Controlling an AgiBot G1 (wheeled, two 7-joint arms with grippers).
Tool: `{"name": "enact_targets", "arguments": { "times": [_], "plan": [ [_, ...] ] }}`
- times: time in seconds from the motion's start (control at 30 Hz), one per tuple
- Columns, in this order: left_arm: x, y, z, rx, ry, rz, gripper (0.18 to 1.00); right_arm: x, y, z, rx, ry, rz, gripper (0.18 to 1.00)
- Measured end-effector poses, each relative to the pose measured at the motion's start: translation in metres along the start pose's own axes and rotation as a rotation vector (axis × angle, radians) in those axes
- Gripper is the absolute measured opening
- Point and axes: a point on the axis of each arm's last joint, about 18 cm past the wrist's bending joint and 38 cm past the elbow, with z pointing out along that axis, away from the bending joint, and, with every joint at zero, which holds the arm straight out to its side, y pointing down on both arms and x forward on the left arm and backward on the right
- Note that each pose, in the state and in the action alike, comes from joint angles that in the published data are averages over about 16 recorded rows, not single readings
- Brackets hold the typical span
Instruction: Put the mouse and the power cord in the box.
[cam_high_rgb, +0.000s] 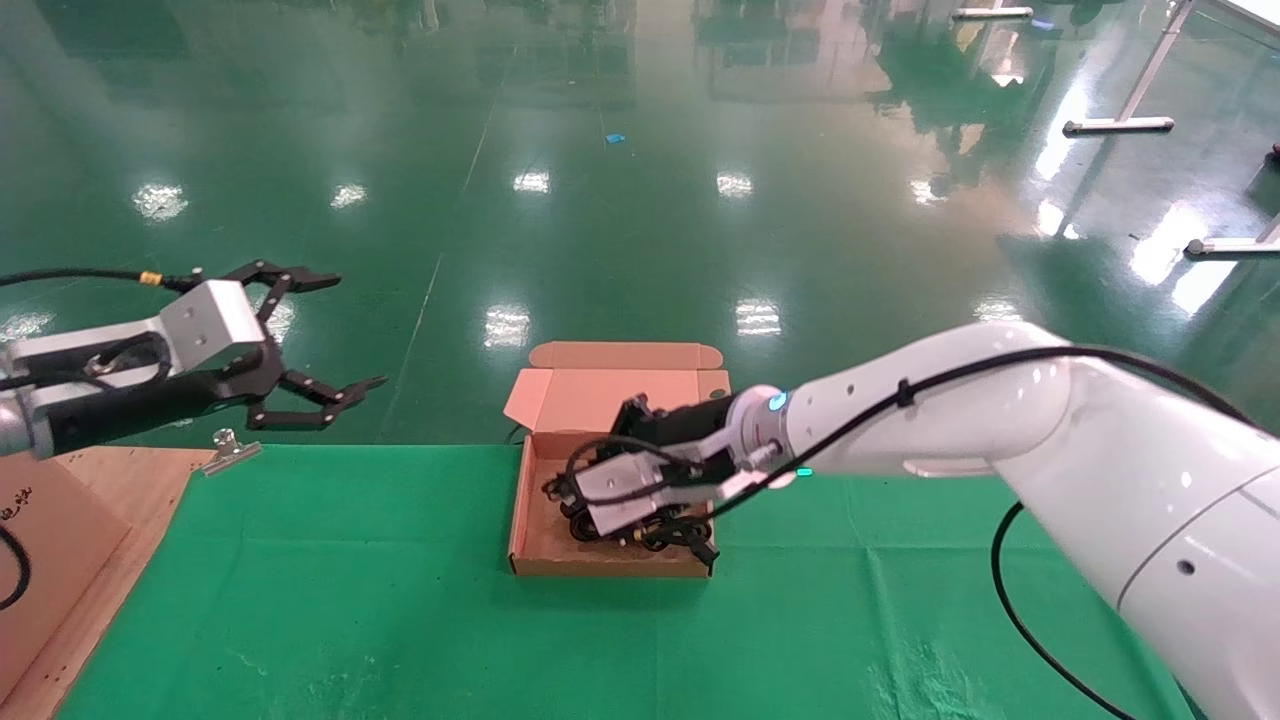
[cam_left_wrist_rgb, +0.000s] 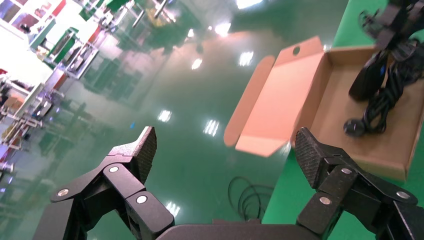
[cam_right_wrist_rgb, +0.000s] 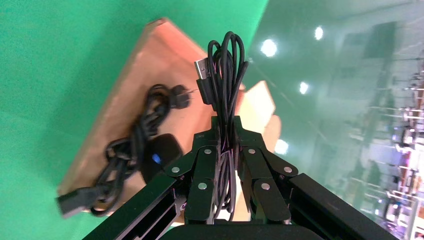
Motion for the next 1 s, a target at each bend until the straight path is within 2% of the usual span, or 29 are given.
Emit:
{"name": "enact_targets", "arguments": {
  "times": [0.23,0.53,0.73,1.0],
  "plan": [
    [0.000,0.009,-0.011,-0.006,-0.026,-0.015,1.000,-0.015,-0.001,0.009,-0.016,-0.027,-0.002,0.222],
    [-0.001,0.011,-0.013,-0.004,-0.038,-0.021,1.001,-0.021,0.000,0.013,-0.025,-0.033,-0.001,0.241],
    [0.000,0.010,-0.011,-0.003,-0.036,-0.021,1.001,-0.020,0.000,0.012,-0.025,-0.032,0.000,0.290],
    [0.000,0.010,-0.010,-0.003,-0.033,-0.020,1.001,-0.019,0.001,0.010,-0.022,-0.031,0.005,0.419]
  ]
}}
